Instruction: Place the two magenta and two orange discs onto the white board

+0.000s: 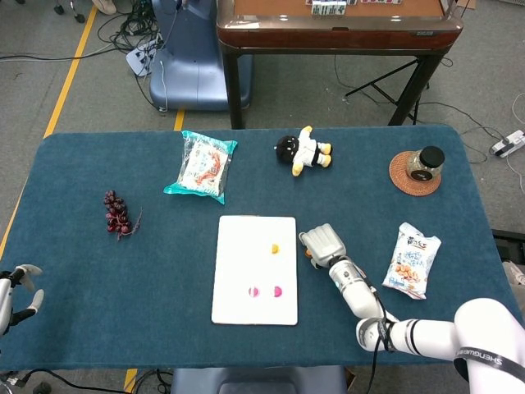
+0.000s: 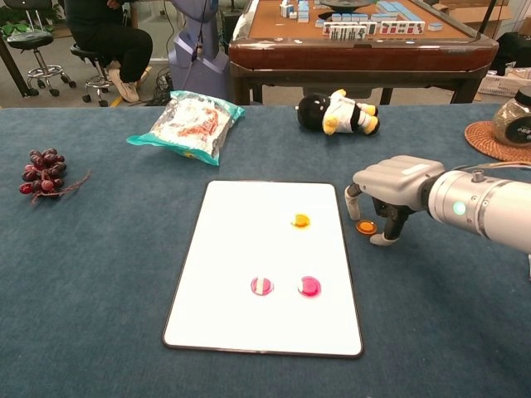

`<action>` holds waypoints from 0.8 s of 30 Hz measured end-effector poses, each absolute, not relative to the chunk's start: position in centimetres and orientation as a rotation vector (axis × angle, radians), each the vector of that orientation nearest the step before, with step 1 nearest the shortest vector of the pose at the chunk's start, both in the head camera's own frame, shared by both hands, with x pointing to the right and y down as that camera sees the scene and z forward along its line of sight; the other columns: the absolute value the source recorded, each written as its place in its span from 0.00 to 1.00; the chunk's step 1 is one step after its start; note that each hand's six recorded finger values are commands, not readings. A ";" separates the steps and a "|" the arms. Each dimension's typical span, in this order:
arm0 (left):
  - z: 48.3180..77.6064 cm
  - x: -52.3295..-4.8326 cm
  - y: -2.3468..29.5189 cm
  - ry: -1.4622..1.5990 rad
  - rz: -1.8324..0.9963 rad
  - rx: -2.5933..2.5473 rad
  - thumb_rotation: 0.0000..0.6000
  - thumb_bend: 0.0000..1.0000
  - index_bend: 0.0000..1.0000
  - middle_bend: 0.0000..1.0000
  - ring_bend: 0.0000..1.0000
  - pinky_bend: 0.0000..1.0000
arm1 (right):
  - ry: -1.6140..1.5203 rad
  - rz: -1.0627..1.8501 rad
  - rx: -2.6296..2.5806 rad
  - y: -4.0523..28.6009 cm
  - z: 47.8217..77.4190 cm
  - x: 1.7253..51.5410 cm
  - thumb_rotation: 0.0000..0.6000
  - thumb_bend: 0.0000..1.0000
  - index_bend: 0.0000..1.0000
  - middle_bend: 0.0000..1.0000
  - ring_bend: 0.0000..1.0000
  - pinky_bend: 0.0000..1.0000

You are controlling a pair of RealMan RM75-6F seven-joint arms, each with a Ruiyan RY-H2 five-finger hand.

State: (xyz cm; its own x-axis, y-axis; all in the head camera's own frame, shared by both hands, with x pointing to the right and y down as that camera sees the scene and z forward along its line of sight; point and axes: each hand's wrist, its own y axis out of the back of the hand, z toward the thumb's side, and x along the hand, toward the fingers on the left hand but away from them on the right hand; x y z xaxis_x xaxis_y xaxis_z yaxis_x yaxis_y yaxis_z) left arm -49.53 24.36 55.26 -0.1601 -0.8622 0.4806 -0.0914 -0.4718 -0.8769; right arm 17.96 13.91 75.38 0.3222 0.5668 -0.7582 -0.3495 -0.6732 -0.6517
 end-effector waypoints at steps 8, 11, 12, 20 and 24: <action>55.3 -49.5 24.4 1.101 -1.692 -1.523 1.00 0.38 0.48 0.56 0.43 0.63 | -0.204 1.451 -1.801 13.9 75.2 17.9 1.00 0.29 0.51 1.00 1.00 1.00; 55.3 -49.5 24.4 1.103 -1.691 -1.524 1.00 0.38 0.48 0.56 0.43 0.63 | -0.206 1.446 -1.802 13.9 75.1 17.9 1.00 0.29 0.53 1.00 1.00 1.00; 55.3 -49.5 24.4 1.103 -1.691 -1.525 1.00 0.38 0.48 0.56 0.43 0.63 | -0.206 1.446 -1.802 13.9 75.0 17.9 1.00 0.29 0.53 1.00 1.00 1.00; 55.4 -49.5 24.4 1.102 -1.693 -1.529 1.00 0.38 0.48 0.56 0.43 0.63 | -0.213 1.434 -1.806 13.8 74.6 17.7 1.00 0.29 0.54 1.00 1.00 1.00; 55.4 -49.5 24.4 1.100 -1.694 -1.530 1.00 0.38 0.48 0.56 0.43 0.63 | -0.233 1.408 -1.812 13.5 73.8 17.1 1.00 0.29 0.54 1.00 1.00 1.00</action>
